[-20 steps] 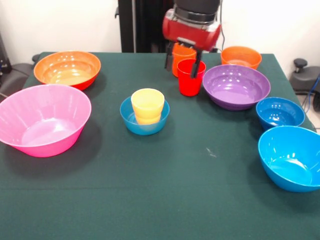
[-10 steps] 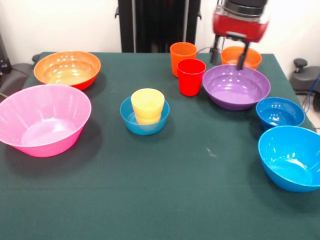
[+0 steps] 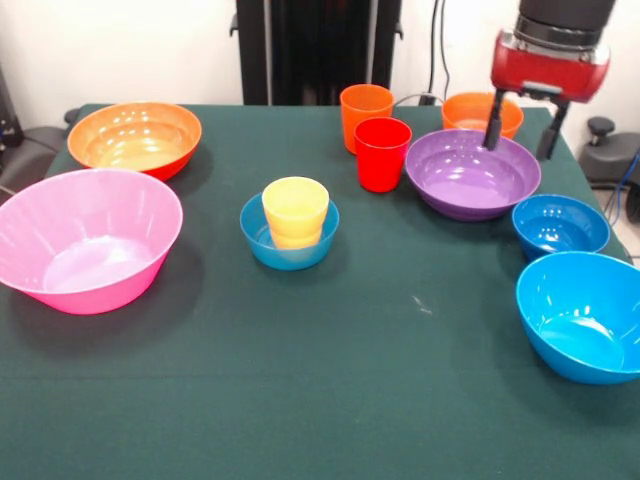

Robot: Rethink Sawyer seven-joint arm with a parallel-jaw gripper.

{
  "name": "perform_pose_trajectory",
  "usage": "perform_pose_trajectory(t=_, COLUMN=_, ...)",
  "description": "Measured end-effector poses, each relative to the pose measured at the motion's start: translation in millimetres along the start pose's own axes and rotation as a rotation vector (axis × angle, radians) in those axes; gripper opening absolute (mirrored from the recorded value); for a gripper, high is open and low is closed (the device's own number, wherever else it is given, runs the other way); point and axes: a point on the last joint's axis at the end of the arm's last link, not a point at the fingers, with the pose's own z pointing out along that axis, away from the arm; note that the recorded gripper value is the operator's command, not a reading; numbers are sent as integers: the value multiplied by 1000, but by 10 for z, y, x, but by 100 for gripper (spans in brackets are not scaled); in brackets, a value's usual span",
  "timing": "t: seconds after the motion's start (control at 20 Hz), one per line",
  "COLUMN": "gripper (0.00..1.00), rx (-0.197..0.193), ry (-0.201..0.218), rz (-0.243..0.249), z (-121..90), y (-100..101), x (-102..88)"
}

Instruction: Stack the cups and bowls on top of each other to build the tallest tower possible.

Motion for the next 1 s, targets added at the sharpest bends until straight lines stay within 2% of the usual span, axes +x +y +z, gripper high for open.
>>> perform_pose_trajectory(t=0.35, gripper=100, rx=21, ry=-15, rz=-29, z=272, y=200, x=-53)
perform_pose_trajectory(t=0.5, gripper=100, rx=30, ry=-19, rz=-39, z=364, y=227, x=-70)
perform_pose_trajectory(t=0.75, gripper=100, rx=64, ry=-25, rz=-58, z=657, y=255, x=-111)
perform_pose_trajectory(t=1.0, gripper=100, rx=64, ry=-12, rz=-55, z=838, y=341, x=-79)
